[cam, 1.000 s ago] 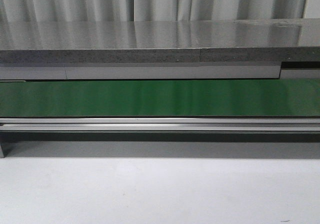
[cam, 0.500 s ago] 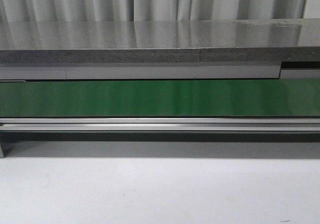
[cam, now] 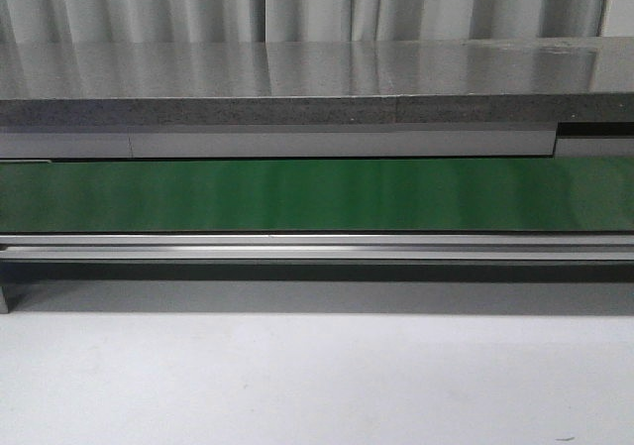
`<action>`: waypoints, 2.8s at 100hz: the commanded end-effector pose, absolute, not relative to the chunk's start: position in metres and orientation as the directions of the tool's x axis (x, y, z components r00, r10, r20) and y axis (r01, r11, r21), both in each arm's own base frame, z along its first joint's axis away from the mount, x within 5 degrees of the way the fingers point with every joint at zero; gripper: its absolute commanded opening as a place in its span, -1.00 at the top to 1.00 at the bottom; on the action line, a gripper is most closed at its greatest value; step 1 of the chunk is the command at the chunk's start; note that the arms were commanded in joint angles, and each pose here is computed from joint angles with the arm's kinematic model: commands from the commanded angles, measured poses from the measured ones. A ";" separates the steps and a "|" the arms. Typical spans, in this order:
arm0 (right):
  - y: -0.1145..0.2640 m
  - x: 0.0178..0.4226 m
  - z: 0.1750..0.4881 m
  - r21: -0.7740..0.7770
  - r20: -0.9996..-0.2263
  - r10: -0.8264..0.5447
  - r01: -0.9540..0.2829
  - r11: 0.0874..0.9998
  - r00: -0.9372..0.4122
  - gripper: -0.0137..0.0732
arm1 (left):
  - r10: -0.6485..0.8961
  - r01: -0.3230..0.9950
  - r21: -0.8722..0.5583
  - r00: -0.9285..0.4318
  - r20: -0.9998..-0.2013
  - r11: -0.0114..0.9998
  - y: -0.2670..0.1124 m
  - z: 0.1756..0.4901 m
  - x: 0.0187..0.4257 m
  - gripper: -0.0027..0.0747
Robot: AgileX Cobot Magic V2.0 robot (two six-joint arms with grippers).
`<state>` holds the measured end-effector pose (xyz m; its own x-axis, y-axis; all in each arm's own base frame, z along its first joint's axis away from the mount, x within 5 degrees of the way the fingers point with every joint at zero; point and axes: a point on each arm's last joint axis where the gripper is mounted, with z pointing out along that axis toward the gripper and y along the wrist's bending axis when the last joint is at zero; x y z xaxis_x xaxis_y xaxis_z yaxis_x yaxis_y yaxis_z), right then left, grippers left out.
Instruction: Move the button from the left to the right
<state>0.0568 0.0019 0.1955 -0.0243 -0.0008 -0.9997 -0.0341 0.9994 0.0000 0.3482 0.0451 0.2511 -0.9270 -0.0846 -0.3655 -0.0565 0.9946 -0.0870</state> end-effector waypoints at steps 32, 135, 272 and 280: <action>0.002 0.056 0.203 -0.005 -0.997 -0.003 -0.035 0.999 0.071 0.84 | 0.005 0.048 -0.099 -0.919 -0.394 0.994 0.007 0.259 0.356 0.73; 0.002 0.056 0.203 -0.005 -0.997 -0.003 -0.035 0.999 0.071 0.84 | 0.155 0.263 -0.011 -0.605 -0.781 0.965 -0.051 0.366 0.287 -0.60; 0.002 0.056 0.203 -0.005 -0.997 -0.003 -0.035 0.999 0.071 0.84 | -0.035 0.048 -0.031 0.099 -0.994 0.998 -0.004 0.306 0.089 -0.05; 0.002 0.056 0.203 -0.005 -0.997 -0.003 -0.035 0.999 0.071 0.84 | -0.035 0.048 -0.031 0.099 -0.994 0.998 -0.004 0.306 0.089 0.27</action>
